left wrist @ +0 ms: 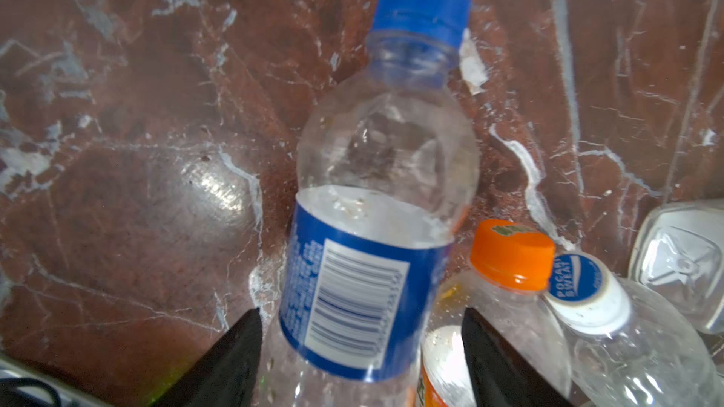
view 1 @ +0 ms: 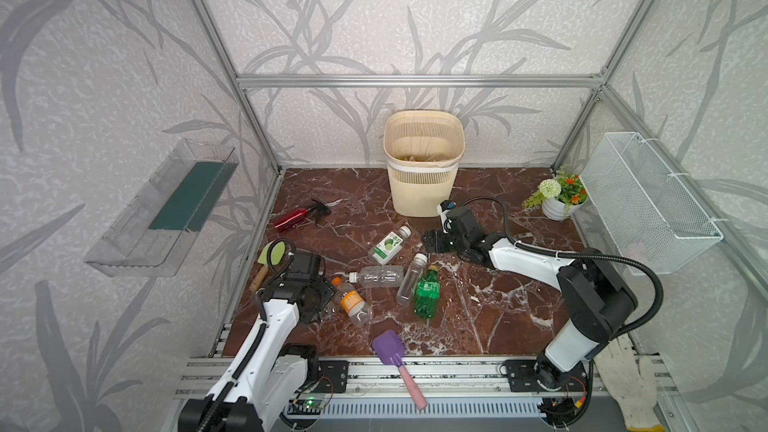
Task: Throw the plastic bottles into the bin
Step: 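Lower the left gripper onto the blue-labelled water bottle and grasp it, then lift the blue-labelled bottle with the left gripper and carry it over the bin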
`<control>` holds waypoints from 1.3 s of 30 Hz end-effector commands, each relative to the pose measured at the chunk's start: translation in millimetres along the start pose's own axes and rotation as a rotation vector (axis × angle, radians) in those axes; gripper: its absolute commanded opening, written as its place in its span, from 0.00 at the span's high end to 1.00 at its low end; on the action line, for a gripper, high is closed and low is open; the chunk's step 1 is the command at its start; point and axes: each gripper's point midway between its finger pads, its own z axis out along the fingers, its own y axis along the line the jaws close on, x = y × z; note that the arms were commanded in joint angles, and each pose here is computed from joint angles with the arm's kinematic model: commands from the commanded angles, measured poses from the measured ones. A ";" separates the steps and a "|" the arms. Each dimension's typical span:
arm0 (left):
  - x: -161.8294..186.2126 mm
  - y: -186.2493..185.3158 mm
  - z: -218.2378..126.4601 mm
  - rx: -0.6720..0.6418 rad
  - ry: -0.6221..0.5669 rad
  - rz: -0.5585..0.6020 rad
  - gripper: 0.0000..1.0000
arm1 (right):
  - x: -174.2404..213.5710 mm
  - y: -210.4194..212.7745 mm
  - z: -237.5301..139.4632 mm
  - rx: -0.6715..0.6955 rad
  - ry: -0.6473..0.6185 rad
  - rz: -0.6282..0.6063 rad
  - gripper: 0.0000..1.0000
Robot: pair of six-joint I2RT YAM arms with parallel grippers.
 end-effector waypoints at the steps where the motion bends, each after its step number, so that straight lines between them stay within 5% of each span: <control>1: -5.1 1.3 2.9 -0.003 -0.027 -0.036 0.28 | -0.6 -4.8 0.9 0.005 -0.011 0.013 0.15; 11: -7.2 5.6 15.8 -0.037 -0.023 -0.031 0.45 | 3.1 -8.8 5.7 0.008 0.001 0.028 0.15; 20: -10.1 8.2 17.6 -0.051 -0.038 -0.029 0.27 | 4.0 -8.9 4.8 0.005 0.003 0.036 0.16; 32: -18.4 6.3 12.1 -0.028 -0.086 -0.024 0.46 | 3.8 -8.9 3.9 0.005 0.005 0.041 0.17; 39: -45.7 -15.6 -15.6 0.080 -0.231 0.030 0.48 | -2.1 -7.2 -0.5 0.013 0.002 0.021 0.17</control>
